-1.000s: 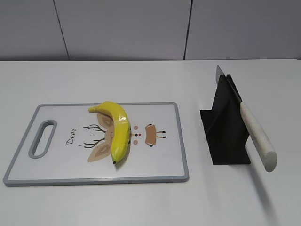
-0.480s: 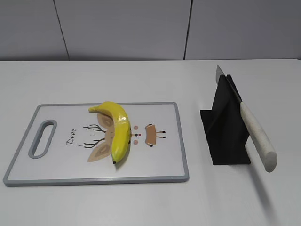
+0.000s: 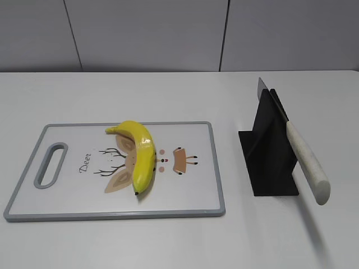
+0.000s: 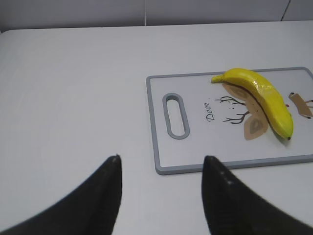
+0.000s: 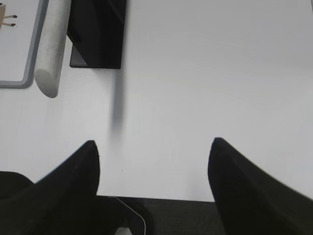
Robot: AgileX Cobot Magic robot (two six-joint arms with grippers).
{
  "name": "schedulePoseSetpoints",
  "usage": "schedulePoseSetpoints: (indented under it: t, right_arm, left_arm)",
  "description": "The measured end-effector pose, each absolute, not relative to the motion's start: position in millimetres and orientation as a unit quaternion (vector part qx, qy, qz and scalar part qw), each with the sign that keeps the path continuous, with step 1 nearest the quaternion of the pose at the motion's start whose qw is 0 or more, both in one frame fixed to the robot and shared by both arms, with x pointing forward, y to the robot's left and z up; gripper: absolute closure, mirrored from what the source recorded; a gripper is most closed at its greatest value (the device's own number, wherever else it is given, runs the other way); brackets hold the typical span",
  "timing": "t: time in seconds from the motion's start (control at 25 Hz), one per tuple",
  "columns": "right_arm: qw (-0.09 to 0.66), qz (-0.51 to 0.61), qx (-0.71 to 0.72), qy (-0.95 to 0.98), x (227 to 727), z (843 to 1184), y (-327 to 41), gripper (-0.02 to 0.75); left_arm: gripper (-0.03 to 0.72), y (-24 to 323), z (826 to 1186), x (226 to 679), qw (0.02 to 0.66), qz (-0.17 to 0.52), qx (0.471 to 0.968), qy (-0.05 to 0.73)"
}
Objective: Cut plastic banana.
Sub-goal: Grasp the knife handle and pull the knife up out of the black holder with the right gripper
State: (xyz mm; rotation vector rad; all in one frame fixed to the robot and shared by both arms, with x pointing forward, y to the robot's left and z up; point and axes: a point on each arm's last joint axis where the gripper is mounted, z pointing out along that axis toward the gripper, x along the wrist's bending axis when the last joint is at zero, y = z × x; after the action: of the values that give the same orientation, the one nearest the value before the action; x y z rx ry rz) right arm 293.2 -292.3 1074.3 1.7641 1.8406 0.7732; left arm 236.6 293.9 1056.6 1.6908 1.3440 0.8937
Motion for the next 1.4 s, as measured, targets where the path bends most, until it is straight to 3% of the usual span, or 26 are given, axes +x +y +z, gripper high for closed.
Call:
schedulePoseSetpoints:
  t: [0.32,0.8,1.08,1.4]
  right_arm:
    - [0.149,0.209,0.664,0.703,350,1097,-284,0.206]
    - [0.072,0.157,0.596,0.784,412,1097,-218,0.206]
    - [0.02,0.107,0.623,0.775,458,1069,-190,0.206]
    - [-0.002,0.027,0.648,0.761,491,1014,-177,0.206]
  left_arm:
    - [0.179,294,1057,237,0.391,0.352,0.666,0.529]
    - [0.179,294,1057,237,0.391,0.352,0.666,0.529]
    - [0.179,294,1057,237,0.391,0.352,0.666,0.529]
    - [0.18,294,1057,237,0.391,0.352,0.666,0.529]
